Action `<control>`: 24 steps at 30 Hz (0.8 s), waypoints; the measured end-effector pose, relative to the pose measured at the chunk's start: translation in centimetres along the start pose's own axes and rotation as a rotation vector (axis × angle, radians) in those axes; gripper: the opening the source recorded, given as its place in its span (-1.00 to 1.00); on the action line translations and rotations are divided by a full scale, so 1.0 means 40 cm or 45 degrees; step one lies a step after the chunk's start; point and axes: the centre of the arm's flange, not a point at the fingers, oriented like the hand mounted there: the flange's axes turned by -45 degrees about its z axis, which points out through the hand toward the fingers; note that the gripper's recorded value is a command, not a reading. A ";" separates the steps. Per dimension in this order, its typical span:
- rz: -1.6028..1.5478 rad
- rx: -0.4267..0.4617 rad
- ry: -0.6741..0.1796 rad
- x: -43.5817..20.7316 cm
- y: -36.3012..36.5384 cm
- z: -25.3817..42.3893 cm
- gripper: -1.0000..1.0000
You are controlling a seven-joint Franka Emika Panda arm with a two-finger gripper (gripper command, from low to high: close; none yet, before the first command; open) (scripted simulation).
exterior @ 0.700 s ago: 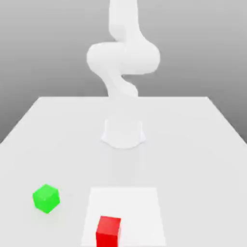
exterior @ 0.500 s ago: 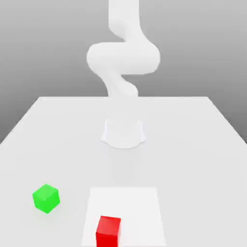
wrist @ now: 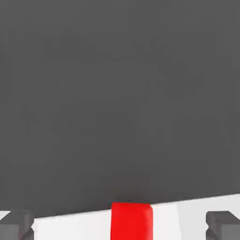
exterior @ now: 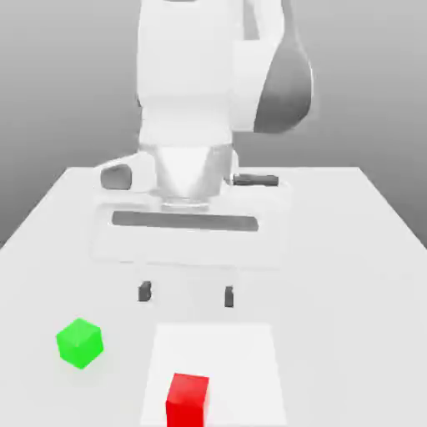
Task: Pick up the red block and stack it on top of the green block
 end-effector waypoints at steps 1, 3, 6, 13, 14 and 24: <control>0.005 -0.003 -0.036 -0.012 0.003 0.046 0.00; 0.017 -0.009 -0.108 -0.041 0.010 0.137 0.00; 0.025 -0.013 -0.156 -0.067 0.016 0.250 0.00; 0.026 -0.014 -0.162 -0.083 0.017 0.347 -1.00; 0.026 -0.014 -0.162 -0.083 0.017 0.347 -1.00; 0.018 -0.017 -0.163 -0.100 0.152 0.174 -1.00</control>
